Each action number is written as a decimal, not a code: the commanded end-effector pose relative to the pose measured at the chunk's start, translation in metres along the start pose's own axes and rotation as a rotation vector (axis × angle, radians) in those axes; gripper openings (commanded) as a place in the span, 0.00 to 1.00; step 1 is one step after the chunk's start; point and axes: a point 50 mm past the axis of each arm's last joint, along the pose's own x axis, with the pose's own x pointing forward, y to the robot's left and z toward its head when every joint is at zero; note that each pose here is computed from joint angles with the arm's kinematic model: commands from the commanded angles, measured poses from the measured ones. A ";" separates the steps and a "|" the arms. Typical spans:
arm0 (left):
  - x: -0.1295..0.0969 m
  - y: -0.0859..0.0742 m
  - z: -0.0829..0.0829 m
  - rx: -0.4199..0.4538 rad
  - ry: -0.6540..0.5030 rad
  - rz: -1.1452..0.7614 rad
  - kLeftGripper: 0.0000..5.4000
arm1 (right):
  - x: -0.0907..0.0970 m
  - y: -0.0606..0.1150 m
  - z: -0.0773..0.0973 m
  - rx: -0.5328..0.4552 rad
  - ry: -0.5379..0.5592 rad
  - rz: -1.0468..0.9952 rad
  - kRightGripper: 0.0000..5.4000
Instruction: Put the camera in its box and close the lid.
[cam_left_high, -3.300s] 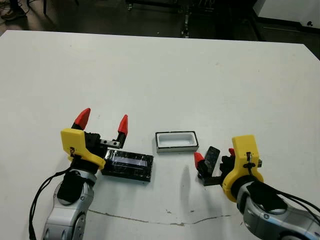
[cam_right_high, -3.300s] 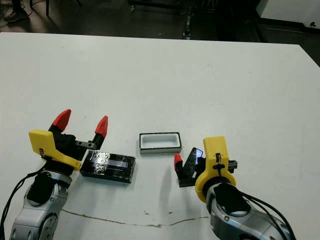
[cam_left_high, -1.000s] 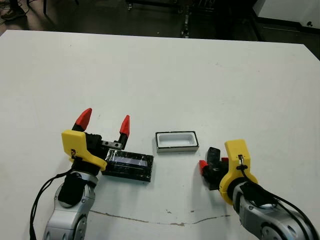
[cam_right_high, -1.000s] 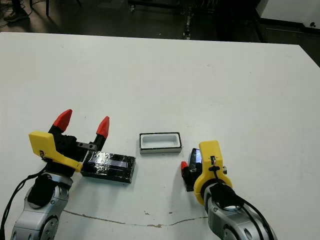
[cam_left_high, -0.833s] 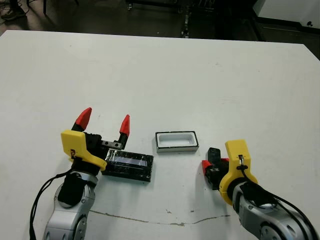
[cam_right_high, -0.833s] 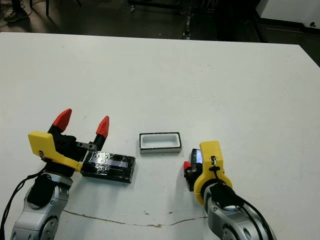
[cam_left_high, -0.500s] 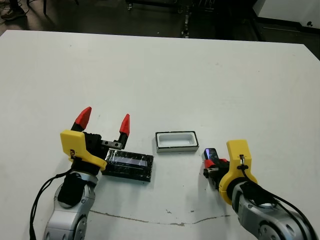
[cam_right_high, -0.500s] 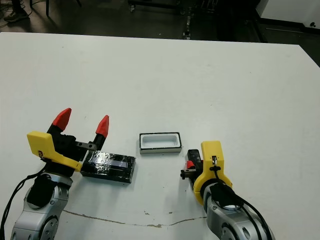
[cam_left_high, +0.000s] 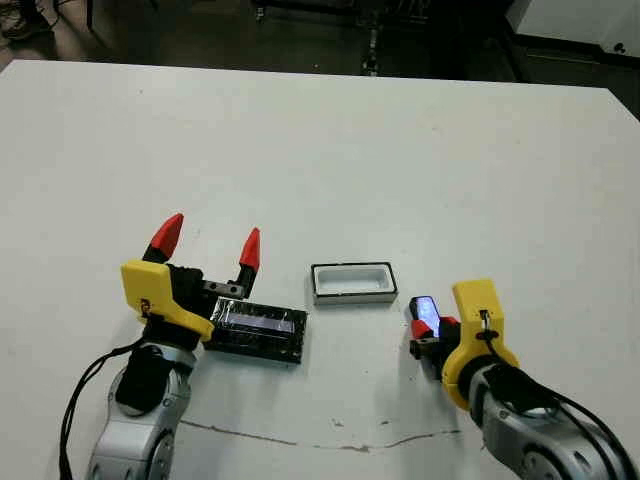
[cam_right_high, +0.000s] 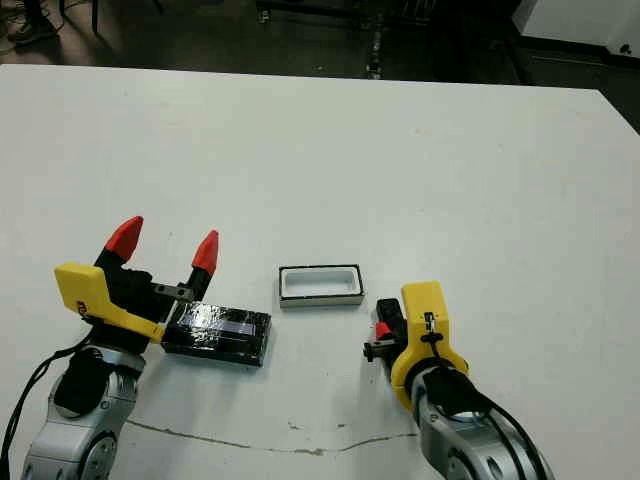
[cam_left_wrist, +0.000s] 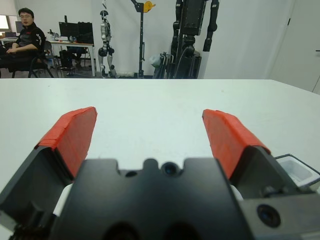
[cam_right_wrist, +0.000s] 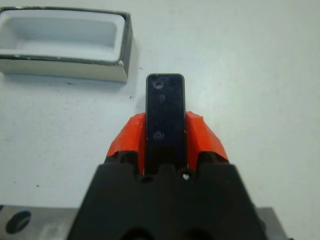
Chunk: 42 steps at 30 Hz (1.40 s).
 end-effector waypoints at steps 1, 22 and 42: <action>-0.002 0.000 -0.002 -0.003 0.013 0.008 1.00 | -0.005 -0.010 0.003 0.026 -0.062 0.020 0.31; -0.001 0.009 -0.002 0.000 0.021 0.035 1.00 | 0.034 -0.063 0.101 -0.135 -0.238 0.687 0.31; 0.003 0.016 0.001 0.011 0.002 0.051 1.00 | 0.074 -0.041 0.147 -0.538 -0.144 1.053 0.31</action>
